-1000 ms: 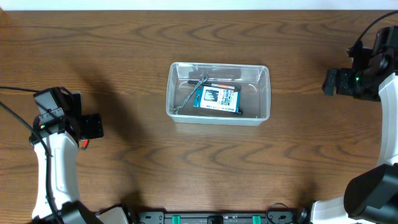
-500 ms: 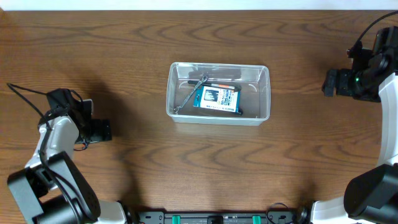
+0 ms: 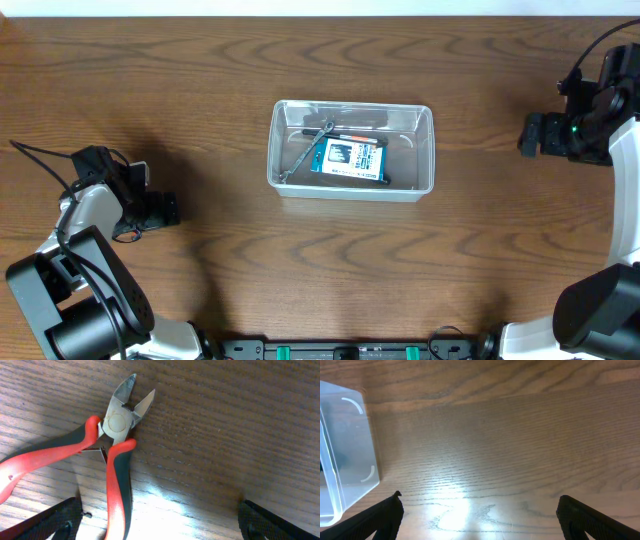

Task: Pack container
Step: 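Lower the left gripper onto the red-handled pliers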

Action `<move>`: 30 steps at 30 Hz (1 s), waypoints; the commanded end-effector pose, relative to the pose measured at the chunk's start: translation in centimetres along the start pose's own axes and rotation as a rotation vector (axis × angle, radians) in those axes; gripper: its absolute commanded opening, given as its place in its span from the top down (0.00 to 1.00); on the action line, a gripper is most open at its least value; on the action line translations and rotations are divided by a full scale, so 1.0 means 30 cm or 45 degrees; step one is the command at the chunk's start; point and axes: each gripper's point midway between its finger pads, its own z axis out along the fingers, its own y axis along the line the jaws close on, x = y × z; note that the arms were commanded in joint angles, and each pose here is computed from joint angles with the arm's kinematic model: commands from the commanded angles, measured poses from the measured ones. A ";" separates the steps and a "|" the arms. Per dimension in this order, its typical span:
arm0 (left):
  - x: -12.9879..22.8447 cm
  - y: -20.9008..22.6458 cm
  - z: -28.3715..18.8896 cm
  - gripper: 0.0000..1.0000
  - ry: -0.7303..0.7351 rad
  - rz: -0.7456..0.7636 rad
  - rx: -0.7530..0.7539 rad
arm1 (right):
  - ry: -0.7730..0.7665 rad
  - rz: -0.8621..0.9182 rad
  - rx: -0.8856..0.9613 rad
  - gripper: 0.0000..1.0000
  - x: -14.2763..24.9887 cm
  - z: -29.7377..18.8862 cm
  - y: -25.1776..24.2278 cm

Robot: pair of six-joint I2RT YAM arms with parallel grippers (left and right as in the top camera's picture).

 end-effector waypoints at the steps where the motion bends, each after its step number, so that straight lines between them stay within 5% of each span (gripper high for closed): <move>1: 0.028 0.028 0.030 0.01 0.056 -0.018 -0.048 | 0.006 -0.013 0.010 0.01 0.005 0.002 -0.007; 4: 0.028 0.028 0.030 0.06 0.057 -0.018 -0.047 | 0.006 -0.013 0.010 0.01 0.005 0.002 -0.007; 17: 0.017 0.030 0.031 0.59 0.038 -0.018 -0.051 | 0.023 -0.013 0.008 0.01 0.017 0.001 -0.006; 23: 0.011 0.032 0.031 0.61 0.029 -0.018 -0.053 | 0.052 -0.019 0.008 0.01 0.035 0.001 -0.005; 30: 0.007 0.032 0.031 0.77 0.024 -0.019 -0.054 | 0.081 -0.017 0.005 0.01 0.054 0.000 -0.003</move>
